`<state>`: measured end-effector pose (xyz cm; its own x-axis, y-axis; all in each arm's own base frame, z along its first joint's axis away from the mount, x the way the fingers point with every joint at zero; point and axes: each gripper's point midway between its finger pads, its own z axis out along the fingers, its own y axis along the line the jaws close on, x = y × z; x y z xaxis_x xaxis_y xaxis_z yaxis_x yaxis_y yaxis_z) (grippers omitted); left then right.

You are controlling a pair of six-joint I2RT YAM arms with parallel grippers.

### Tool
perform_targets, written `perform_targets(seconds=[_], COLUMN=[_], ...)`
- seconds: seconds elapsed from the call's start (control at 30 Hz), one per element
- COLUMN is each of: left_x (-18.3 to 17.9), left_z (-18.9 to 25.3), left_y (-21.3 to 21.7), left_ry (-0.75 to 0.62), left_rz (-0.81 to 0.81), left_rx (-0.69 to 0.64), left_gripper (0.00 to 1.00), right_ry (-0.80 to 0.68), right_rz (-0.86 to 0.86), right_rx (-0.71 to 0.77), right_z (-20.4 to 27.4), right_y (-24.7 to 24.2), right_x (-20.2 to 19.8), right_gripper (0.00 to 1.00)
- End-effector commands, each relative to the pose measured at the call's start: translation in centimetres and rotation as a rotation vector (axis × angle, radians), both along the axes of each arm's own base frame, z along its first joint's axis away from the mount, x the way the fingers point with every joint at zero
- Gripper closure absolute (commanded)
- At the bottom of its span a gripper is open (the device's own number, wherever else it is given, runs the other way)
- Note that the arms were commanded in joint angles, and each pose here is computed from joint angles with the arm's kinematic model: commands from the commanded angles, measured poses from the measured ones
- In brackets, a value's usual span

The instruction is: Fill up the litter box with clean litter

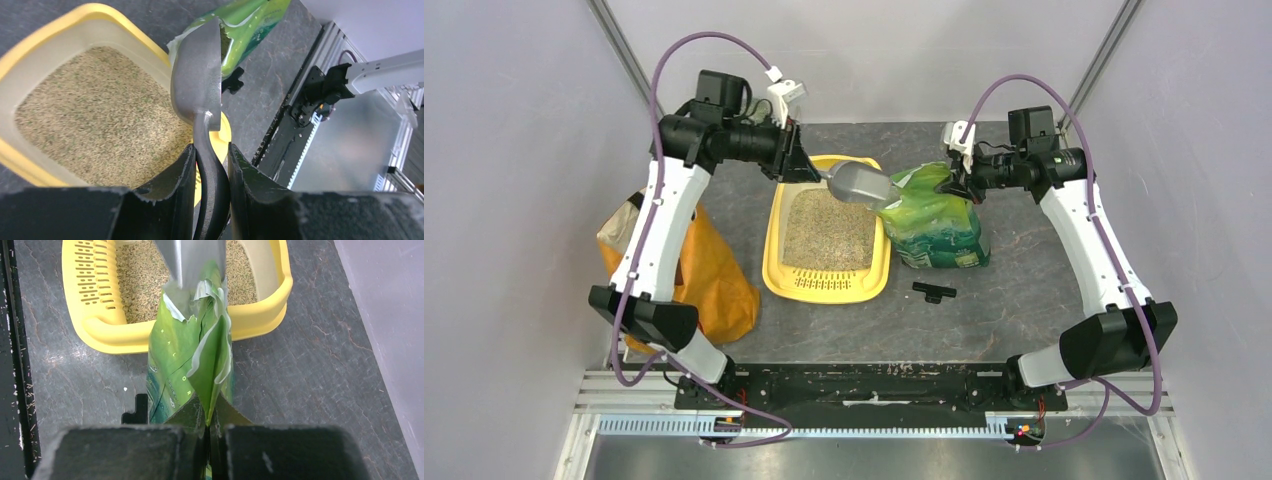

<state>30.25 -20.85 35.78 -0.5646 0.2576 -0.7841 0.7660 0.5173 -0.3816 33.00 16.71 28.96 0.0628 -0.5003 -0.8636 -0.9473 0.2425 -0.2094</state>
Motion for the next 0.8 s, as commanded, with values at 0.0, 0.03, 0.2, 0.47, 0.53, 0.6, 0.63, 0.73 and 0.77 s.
perform_targets(seconds=[0.0,0.03,0.2,0.47,0.53,0.6,0.63,0.73,0.77], left_x=[-0.8,-0.6,-0.1,0.4,1.9,3.4,3.8,4.0,3.9], left_z=[-0.5,-0.8,-3.0,-5.0,-5.7,-6.1,-6.3,-7.6,-8.2], left_y=[-2.0,-2.1,-2.6,-6.0,-6.8,-7.5,-7.8,-9.6,-10.1], left_ry=[0.028,0.028,0.054,0.151,0.172,0.178,0.201,0.257,0.262], left_rz=[-0.085,-0.079,-0.097,-0.101,0.027,0.144,0.197,0.248,0.257], left_rx=[-0.025,-0.014,0.048,0.095,0.125,0.129,0.127,0.133,0.15], left_gripper=[0.98,0.98,0.98,0.98,0.98,0.98,0.98,0.98,0.98], right_ry=[-0.2,-0.2,-0.206,-0.205,-0.206,-0.204,-0.209,-0.215,-0.216], right_rz=[0.06,0.06,0.064,0.076,0.075,0.074,0.073,0.071,0.072], right_rx=[0.055,0.054,0.054,0.053,0.055,0.061,0.061,0.063,0.063], right_z=[4.8,4.8,4.8,4.4,4.5,4.7,4.8,5.0,5.0], right_y=[0.8,0.8,0.8,0.9,0.9,1.0,1.0,1.0,1.1], right_x=[-0.5,-0.6,-0.6,-0.5,-0.3,-0.2,-0.1,0.3,0.4], right_gripper=[1.0,1.0,1.0,1.0,1.0,1.0,1.0,1.0,1.0])
